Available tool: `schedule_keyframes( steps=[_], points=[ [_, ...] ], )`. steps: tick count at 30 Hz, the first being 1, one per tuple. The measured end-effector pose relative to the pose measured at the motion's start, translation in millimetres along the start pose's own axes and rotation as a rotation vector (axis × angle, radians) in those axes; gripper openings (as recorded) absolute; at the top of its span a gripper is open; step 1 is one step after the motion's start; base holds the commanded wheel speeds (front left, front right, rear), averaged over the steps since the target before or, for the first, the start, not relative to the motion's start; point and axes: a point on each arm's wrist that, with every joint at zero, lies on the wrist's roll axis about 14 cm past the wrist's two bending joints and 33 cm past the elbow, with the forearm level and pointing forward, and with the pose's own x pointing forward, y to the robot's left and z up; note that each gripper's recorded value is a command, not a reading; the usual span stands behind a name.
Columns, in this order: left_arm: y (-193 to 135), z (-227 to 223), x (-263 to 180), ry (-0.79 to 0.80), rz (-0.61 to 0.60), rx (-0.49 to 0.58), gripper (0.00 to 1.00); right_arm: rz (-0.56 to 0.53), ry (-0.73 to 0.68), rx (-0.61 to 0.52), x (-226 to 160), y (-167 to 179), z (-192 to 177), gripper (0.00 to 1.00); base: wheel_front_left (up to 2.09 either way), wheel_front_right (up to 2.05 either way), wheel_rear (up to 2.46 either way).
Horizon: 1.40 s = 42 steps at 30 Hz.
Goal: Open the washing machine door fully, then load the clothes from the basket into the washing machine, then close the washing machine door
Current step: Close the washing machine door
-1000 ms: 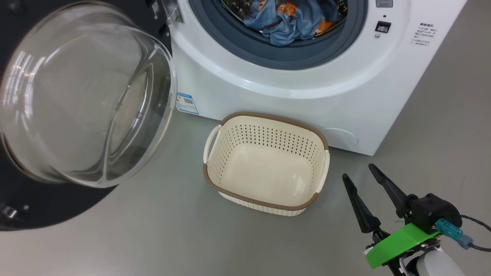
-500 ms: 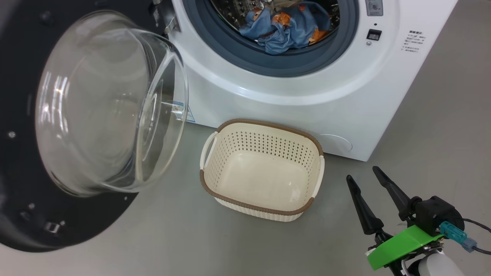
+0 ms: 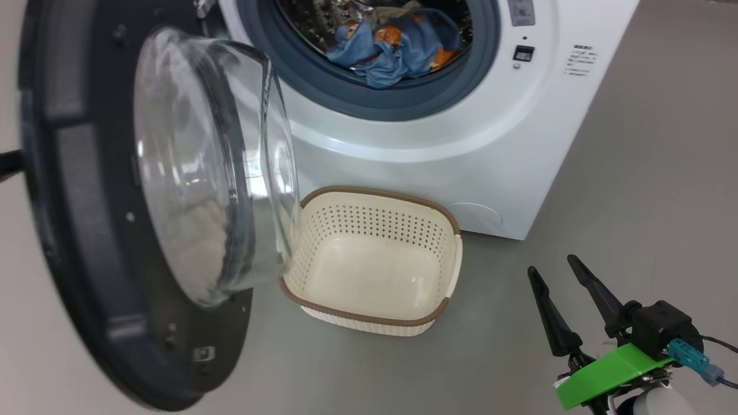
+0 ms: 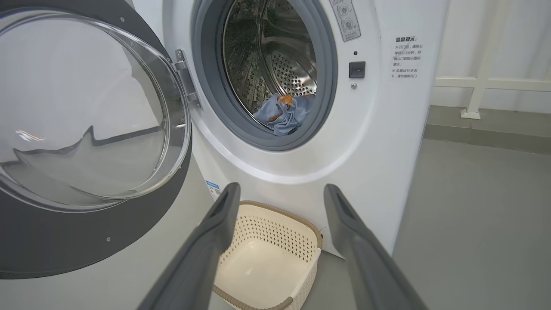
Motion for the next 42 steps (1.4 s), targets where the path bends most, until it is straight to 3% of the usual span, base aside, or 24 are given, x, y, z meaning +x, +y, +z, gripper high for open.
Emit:
schedule_keyframes(
  steps=[22,42],
  points=[
    [-65,-42,115,0.24,-0.244,0.114,0.0,-0.195,-0.042,-0.006,-41,-50,17,1.0,0.0,0.0,0.0],
    [-102,-31,205,0.172,-0.337,0.12,0.0,-0.371,-0.057,-0.012,-89,-88,25,1.0,0.0,0.0,0.0]
  ],
)
